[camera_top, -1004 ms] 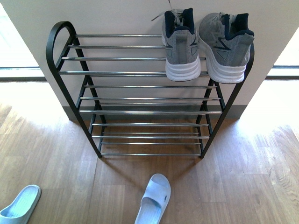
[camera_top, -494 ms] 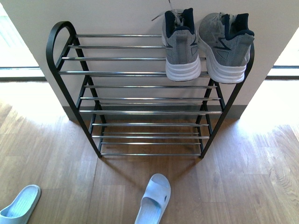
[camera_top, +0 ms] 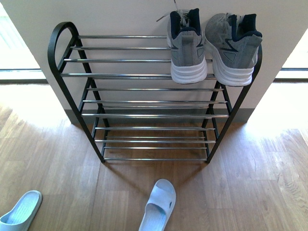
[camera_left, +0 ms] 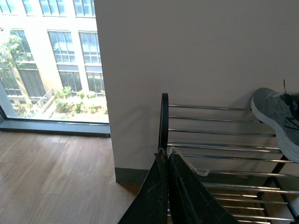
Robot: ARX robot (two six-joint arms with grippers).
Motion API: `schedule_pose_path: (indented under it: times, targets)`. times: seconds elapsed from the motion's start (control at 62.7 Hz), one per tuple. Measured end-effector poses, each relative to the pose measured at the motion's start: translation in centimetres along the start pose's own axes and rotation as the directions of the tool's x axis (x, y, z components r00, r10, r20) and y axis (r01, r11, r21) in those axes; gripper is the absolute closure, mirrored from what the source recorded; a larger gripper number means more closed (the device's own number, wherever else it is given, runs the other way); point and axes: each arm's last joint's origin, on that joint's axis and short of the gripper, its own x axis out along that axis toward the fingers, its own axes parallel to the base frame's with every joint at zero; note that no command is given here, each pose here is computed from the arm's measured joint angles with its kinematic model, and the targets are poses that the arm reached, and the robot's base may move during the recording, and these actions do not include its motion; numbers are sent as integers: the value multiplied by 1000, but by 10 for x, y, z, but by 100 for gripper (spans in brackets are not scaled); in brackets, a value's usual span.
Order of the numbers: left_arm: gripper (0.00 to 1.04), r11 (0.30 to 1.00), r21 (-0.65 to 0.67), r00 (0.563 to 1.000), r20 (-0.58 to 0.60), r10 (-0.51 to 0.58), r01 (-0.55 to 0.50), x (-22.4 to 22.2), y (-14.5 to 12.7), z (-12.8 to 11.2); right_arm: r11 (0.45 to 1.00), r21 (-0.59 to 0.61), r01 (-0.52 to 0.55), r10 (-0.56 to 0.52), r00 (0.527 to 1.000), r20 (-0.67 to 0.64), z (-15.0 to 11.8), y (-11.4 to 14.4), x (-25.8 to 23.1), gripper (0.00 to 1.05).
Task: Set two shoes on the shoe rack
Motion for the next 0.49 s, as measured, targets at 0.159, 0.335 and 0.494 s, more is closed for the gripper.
schedule_pose_path:
  times: [0.159,0.335,0.494]
  targets:
    - [103,1000,2,1000,14,-1,1,-4,0,-5,1000,0,0,0,1000,0,0,0,0,9]
    - [103,1000,2,1000,17,0,0,-10,0,-5,1000,0,0,0,1000,0,0,0,0,9]
    - [103,1000,2,1000,18,0,0,-13,0,-5,1000,0,0,0,1000,0,0,0,0,9]
